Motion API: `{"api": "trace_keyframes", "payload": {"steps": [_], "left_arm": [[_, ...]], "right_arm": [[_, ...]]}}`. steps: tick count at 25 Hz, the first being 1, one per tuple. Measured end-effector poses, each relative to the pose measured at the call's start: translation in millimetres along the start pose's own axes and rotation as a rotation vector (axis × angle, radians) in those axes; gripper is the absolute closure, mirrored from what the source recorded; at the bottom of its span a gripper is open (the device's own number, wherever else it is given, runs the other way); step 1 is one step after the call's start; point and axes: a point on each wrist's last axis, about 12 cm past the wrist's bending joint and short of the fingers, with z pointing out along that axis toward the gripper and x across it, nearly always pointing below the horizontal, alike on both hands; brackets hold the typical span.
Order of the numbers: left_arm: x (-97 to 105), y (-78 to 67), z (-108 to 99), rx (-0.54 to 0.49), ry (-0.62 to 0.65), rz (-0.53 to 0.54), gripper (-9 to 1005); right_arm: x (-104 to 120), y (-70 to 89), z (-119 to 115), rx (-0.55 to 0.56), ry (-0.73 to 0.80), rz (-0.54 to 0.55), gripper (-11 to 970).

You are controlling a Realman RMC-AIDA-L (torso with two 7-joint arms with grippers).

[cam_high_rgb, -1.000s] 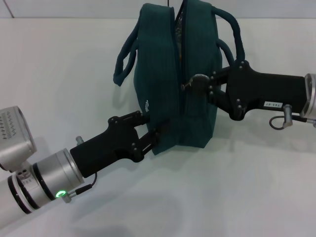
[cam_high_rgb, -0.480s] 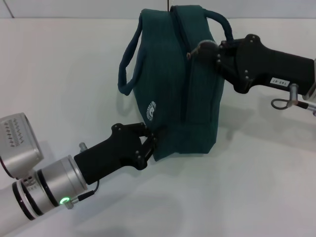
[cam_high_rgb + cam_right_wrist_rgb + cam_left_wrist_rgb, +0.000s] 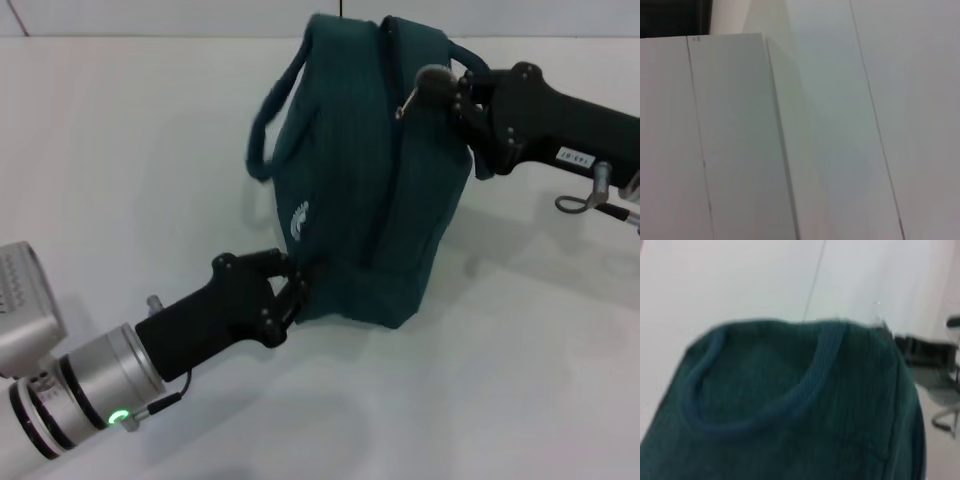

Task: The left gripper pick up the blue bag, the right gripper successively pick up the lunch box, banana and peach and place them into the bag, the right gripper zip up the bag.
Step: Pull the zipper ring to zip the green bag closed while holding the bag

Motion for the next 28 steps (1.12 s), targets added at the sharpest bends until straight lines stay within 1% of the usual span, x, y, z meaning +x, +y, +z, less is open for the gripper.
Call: {"api": "trace_keyframes", "payload": {"steps": [1, 7, 9, 17, 23, 28], "left_arm": [[-2.0, -0.1, -0.5, -0.001, -0.02, -0.001, 897], [-10.7, -1.5, 0.1, 0.022, -0.085, 0.004, 716], [-13.4, -2.2, 1.3, 0.038, -0.1, 0.008, 677], [-17.3, -1.5, 9.3, 0.069, -0.099, 0.01, 520], [-16.9, -2.1, 9.7, 0.073, -0.096, 0.016, 555], [-15.5, -4.1, 8.6, 0.106, -0.072, 0.023, 770]], "right_arm": [[0.9, 0.8, 0.3, -0.005, 0.005, 0.001, 945], [7.5, 5.6, 1.9, -0.028, 0.03, 0.017, 945], [8.6, 6.6, 2.5, -0.033, 0.036, 0.019, 945], [11.9, 9.2, -0.6, -0.032, 0.04, 0.027, 945], [10.8, 8.3, -1.1, -0.024, 0.031, 0.027, 945], [7.2, 1.7, -1.3, 0.025, 0.007, 0.026, 945]]}}
